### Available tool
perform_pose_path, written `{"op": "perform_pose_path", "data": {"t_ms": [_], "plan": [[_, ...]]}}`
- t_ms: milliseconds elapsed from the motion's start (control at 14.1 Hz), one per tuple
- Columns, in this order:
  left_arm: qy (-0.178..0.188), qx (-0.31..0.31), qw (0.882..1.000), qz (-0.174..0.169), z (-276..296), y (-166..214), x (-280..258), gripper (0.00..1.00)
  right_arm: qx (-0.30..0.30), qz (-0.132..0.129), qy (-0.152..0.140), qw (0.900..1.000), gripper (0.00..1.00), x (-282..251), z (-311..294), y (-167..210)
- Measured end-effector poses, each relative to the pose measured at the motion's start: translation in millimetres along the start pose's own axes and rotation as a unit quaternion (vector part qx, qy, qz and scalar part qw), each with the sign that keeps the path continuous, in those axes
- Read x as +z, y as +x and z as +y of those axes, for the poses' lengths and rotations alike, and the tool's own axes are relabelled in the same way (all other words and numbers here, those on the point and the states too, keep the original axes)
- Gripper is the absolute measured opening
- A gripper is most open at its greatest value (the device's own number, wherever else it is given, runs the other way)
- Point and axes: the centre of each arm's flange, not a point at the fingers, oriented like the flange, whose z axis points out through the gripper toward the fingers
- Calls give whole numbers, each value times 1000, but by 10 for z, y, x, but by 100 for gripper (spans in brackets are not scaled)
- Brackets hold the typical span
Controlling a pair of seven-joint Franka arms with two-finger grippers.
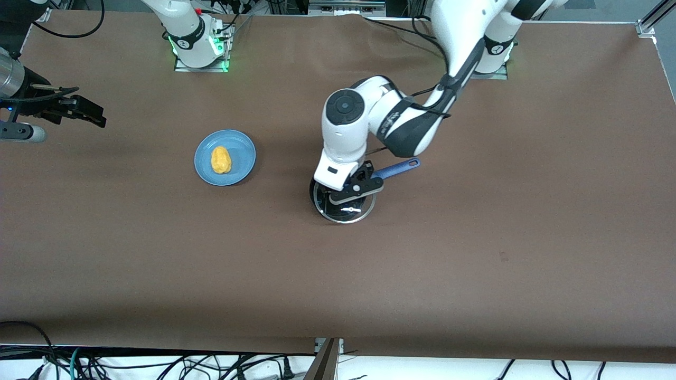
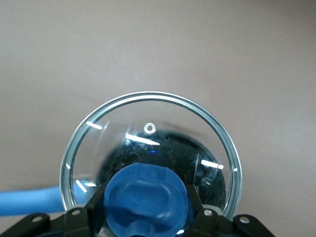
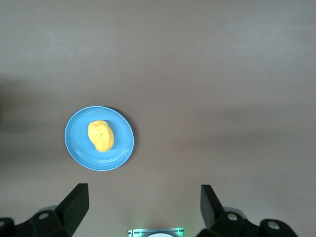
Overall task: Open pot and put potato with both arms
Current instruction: 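Lift the lid with the left gripper while the right gripper reaches the potato, then set down the lid with the left gripper while the right gripper grasps the potato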
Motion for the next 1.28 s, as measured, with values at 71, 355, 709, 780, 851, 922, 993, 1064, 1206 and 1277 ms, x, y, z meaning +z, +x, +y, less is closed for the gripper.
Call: {"op": "perform_pose_path", "data": {"t_ms": [71, 355, 709, 780, 851, 922, 993, 1064, 1206, 1277], "plan": [[0, 20, 1000, 3, -175, 227, -153, 66, 0, 0, 0, 1000, 100, 0, 1, 0], [-1, 129, 992, -16, -1451, 1334, -430, 66, 0, -8, -1, 1000, 100, 23, 1, -15], [20, 228, 972, -57, -3391, 2213, -190, 66, -32, -77, -9, 996, 100, 521, -338, 34], [18, 232, 970, -68, -3722, 2298, -82, 66, -43, -88, -12, 995, 100, 685, -471, 70], [14, 241, 968, -74, -4027, 2366, 28, 66, -54, -90, -14, 994, 100, 847, -609, 102], [7, 253, 965, -72, -4308, 2415, 145, 66, -64, -88, -15, 994, 100, 1015, -734, 123], [2, 263, 962, -68, -4573, 2441, 280, 66, -72, -81, -13, 994, 100, 1211, -847, 136], [1, 272, 960, -61, -4807, 2441, 420, 66, -78, -69, -9, 995, 100, 1432, -946, 143], [8, 292, 955, -45, -5216, 2390, 702, 66, -87, -44, -2, 995, 100, 1909, -1082, 112], [12, 302, 953, -37, -5384, 2352, 827, 66, -91, -37, -1, 995, 100, 2131, -1131, 73]]}}
